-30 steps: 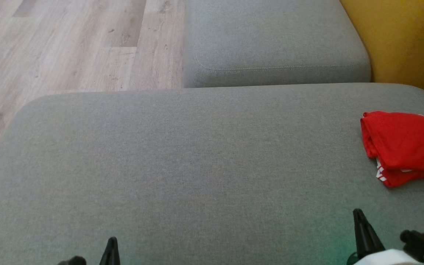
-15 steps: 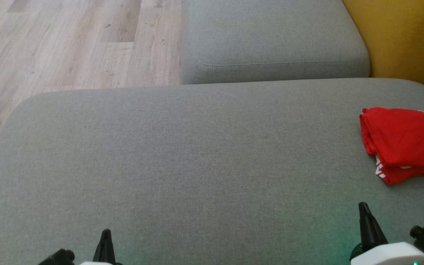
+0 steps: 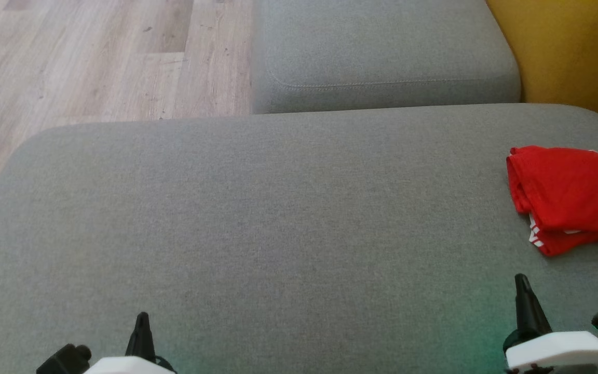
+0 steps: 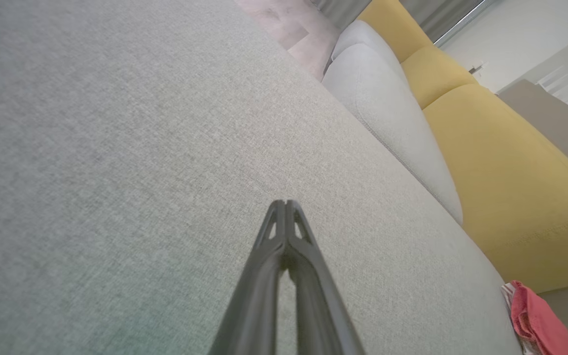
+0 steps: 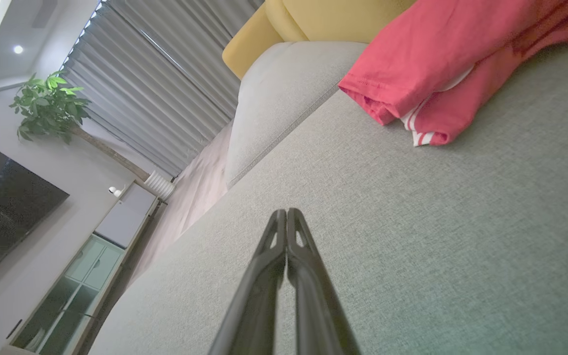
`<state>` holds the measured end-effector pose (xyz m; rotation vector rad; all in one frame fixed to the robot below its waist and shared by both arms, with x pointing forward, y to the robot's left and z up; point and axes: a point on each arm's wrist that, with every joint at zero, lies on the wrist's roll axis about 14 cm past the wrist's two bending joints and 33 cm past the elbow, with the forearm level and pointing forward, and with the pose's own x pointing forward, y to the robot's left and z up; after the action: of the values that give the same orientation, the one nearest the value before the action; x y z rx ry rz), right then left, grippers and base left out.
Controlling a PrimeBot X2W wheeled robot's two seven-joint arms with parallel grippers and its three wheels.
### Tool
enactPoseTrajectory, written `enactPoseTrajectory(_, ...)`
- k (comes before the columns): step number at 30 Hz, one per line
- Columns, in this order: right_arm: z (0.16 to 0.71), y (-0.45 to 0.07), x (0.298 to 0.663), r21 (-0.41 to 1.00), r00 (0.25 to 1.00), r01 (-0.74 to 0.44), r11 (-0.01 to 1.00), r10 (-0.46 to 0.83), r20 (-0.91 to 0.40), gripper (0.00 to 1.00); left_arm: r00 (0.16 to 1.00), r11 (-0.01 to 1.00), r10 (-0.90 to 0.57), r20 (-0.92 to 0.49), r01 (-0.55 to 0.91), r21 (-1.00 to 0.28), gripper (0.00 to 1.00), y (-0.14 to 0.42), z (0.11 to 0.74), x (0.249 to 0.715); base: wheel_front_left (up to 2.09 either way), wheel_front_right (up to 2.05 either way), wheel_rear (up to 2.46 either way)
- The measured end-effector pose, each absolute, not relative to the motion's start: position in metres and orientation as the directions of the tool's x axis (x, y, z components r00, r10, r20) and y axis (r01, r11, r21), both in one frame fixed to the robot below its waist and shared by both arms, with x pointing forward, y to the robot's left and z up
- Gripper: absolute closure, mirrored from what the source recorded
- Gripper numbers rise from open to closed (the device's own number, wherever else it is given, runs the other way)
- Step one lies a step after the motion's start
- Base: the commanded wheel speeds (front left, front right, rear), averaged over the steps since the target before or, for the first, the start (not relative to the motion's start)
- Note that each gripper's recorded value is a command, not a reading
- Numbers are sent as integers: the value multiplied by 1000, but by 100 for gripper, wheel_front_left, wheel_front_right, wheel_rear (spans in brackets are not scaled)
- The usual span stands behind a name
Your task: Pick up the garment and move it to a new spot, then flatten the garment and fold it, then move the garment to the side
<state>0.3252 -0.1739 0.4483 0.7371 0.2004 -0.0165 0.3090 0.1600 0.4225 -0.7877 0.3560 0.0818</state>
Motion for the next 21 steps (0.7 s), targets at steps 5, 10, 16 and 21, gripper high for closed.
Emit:
enactPoseTrajectory(5, 447, -176, 327, 705, 980, 102, 702, 50, -192, 100, 938, 663, -64, -342, -216, -717, 100, 160, 423, 312, 0, 0, 0)
enactPoseTrajectory(10, 453, -177, 334, 744, 983, 102, 661, 47, -176, 100, 943, 621, -68, -327, -216, -754, 100, 161, 428, 319, 0, 0, 0)
enactPoseTrajectory(16, 452, -180, 336, 786, 983, 120, 607, 37, -179, 100, 944, 570, -71, -323, -227, -790, 100, 163, 429, 322, 0, 0, 0)
enactPoseTrajectory(21, 451, -183, 336, 811, 983, 133, 570, 29, -182, 100, 946, 534, -73, -316, -230, -813, 100, 164, 432, 326, 0, 0, 0)
